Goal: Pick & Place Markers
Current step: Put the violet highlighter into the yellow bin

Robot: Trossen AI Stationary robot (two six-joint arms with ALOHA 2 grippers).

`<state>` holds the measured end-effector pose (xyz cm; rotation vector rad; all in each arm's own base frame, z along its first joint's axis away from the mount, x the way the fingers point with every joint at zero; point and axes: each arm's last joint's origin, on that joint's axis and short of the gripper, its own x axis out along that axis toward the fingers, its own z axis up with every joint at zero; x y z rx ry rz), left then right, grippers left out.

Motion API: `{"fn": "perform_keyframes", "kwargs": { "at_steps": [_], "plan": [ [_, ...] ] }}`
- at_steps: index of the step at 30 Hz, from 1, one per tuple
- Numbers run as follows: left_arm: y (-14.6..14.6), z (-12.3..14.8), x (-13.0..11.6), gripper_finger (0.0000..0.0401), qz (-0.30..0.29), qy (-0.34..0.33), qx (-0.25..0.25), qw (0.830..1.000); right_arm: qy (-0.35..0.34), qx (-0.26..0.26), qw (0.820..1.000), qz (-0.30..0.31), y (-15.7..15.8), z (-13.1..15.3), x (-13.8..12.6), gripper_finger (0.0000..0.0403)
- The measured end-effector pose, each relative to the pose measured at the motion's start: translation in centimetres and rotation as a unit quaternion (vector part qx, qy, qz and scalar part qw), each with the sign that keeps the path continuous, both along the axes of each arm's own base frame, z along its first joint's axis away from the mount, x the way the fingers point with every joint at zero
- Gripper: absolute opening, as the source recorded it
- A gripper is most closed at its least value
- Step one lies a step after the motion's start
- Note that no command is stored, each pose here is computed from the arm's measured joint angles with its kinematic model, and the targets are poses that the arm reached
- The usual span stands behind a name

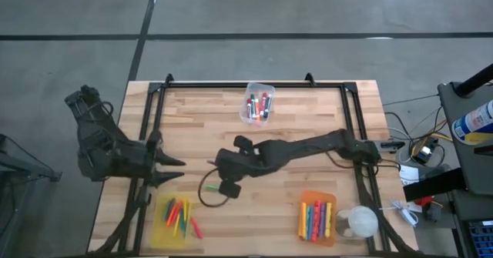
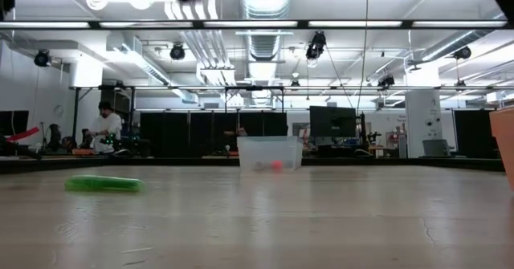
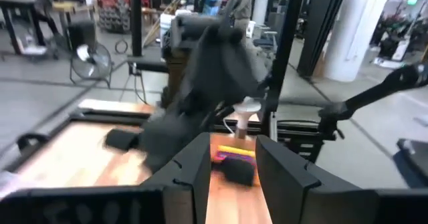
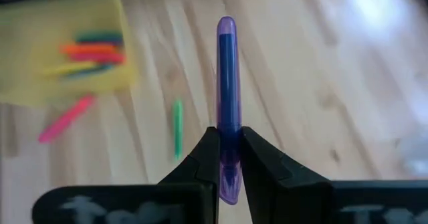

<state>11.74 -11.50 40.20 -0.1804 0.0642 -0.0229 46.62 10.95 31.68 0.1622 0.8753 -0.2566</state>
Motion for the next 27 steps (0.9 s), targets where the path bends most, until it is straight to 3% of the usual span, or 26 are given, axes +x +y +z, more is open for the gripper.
{"fn": "perform_keyframes", "kwargs": {
  "at_steps": [5,8,18,27],
  "plan": [
    [0.4,0.2,-0.3,0.0114,0.01,-0.006,0.031,0.999,-0.083,-0.031,0.996,0.026,1.0,5.1,-2.3,0.0032],
    [0.6,0.3,-0.3,0.0114,0.027,-0.007,0.031,0.999,-0.123,-0.04,0.991,0.034,1.3,6.7,-2.8,0.0032],
    [0.4,0.1,0.0,0.0114,0.071,-0.006,0.011,0.997,-0.175,-0.035,0.983,0.049,2.2,7.8,-2.7,0.0032],
    [0.1,0.0,0.2,0.0115,0.049,-0.003,-0.004,0.999,-0.225,-0.036,0.971,0.068,3.0,8.8,-2.3,0.0032]
  ]
}}
